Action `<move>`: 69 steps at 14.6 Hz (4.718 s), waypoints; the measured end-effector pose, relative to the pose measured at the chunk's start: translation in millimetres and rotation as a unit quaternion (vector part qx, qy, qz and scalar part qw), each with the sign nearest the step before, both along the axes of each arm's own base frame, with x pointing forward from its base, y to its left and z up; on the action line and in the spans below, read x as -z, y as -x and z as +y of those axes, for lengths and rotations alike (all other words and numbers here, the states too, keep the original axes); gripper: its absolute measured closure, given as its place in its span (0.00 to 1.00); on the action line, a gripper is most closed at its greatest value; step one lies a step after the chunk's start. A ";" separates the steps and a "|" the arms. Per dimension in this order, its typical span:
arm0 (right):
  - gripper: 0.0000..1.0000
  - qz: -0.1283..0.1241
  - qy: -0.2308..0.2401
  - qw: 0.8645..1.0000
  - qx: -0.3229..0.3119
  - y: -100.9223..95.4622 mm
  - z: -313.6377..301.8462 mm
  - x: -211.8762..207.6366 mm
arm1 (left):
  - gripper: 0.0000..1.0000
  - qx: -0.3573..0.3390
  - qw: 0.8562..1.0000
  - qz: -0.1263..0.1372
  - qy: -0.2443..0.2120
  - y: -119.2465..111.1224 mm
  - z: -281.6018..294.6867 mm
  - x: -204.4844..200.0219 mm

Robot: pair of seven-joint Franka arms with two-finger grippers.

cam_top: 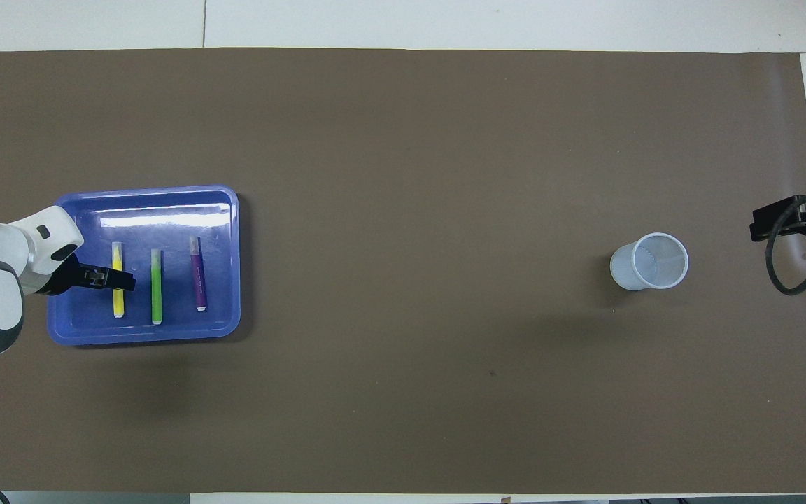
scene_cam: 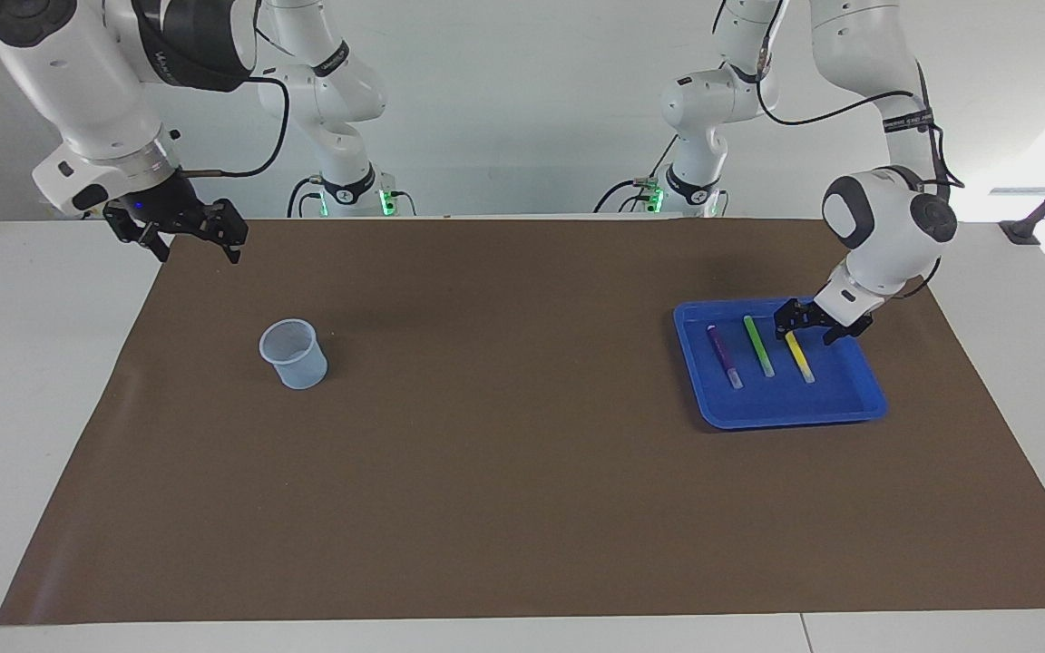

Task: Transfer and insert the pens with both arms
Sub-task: 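Lower the left gripper onto the yellow pen and grasp it, then lift the yellow pen with the left gripper while the right gripper approaches, then grasp the yellow pen tip with the right gripper, then open the left gripper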

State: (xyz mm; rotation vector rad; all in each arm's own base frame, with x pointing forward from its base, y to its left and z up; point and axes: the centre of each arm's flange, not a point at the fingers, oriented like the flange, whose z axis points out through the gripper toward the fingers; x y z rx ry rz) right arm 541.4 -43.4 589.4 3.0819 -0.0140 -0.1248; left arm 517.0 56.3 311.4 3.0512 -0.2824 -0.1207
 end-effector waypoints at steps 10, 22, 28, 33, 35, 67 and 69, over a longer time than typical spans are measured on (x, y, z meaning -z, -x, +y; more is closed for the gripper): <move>0.00 0.000 0.000 1.000 -0.003 -0.1 3.1 -0.4 | 0.43 0.013 1.000 0.005 -0.017 -2.8 -0.5 13.4; 0.00 -0.001 -0.010 1.000 -0.011 -0.8 14.9 -0.3 | 0.83 -0.008 1.000 0.010 -0.022 -13.2 -0.8 -0.3; 0.00 -0.017 -0.086 0.996 -0.004 -4.2 31.0 -3.0 | 0.83 -0.038 0.997 0.064 -0.028 -46.0 -45.5 -85.2; 0.00 -0.037 -0.181 0.982 0.039 -9.6 51.0 -10.0 | 0.83 -0.236 0.965 0.117 0.011 -51.9 -129.3 -172.6; 0.00 -0.040 -0.212 0.975 0.055 -11.4 64.9 -12.0 | 0.83 -0.324 0.936 0.132 0.039 -44.4 -173.1 -198.7; 0.11 -0.061 -0.417 0.877 0.230 39.1 317.5 12.9 | 0.83 -0.747 0.557 0.325 0.160 16.8 -354.9 -248.1; 0.18 -0.063 -0.417 0.878 0.228 40.0 323.3 15.6 | 0.83 -0.751 0.552 0.324 0.162 15.8 -354.2 -247.3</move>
